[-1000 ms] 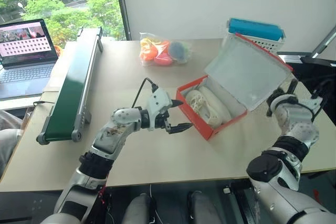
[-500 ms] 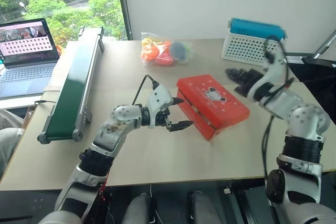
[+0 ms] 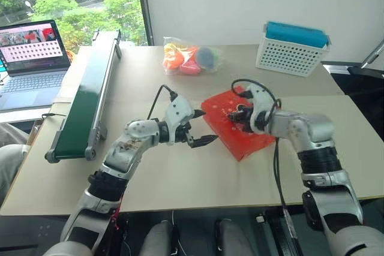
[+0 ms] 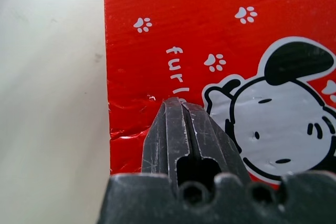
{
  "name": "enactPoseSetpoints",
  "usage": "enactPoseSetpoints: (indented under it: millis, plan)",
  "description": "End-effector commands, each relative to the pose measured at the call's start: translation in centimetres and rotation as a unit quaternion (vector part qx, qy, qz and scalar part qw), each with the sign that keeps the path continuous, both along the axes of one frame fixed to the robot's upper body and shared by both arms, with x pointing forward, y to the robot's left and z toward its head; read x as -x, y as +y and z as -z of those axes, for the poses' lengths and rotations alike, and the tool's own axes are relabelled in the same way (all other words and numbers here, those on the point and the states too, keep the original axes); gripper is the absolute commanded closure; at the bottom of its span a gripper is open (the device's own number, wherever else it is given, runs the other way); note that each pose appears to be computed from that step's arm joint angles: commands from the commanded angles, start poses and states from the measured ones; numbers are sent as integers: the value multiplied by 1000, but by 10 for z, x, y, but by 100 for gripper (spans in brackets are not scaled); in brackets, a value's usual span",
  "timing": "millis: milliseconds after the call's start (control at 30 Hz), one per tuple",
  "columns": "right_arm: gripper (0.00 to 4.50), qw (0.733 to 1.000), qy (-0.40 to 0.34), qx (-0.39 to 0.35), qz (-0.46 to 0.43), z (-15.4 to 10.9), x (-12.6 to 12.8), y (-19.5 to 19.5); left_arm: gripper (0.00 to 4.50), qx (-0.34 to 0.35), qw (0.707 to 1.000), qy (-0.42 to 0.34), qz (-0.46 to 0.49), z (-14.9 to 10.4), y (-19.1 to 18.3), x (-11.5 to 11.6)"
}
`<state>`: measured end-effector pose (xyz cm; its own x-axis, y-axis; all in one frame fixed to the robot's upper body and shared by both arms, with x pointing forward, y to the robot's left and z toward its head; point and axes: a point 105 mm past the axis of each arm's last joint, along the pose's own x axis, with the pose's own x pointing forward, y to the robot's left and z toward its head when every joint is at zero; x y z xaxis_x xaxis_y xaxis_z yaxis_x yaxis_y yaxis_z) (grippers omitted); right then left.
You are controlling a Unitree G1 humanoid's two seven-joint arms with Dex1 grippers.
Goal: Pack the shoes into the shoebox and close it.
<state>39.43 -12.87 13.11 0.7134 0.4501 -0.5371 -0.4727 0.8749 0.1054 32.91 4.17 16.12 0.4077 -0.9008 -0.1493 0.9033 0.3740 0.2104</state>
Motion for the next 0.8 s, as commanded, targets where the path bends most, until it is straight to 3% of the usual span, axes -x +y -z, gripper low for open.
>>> enactPoseSetpoints:
  millis: [33, 267, 467, 600, 800]
  plan:
    - [449, 994, 73, 84, -13, 55, 5, -6, 0, 10, 1000, -24, -1, -12, 1, 3]
    - [449, 989, 78, 120, -36, 70, -1, -8, 0, 7, 1000, -26, -17, -7, 5, 4]
    - [449, 997, 13, 67, -25, 30, -7, -4, 0, 19, 996, -27, -86, -4, 23, -7]
    - [449, 1000, -24, -6, -17, -1, 1, -1, 0, 35, 985, -40, -161, -4, 41, -21]
    - [449, 999, -44, -13, -8, -10, 13, -7, 0, 63, 974, -47, -213, -7, 52, -29]
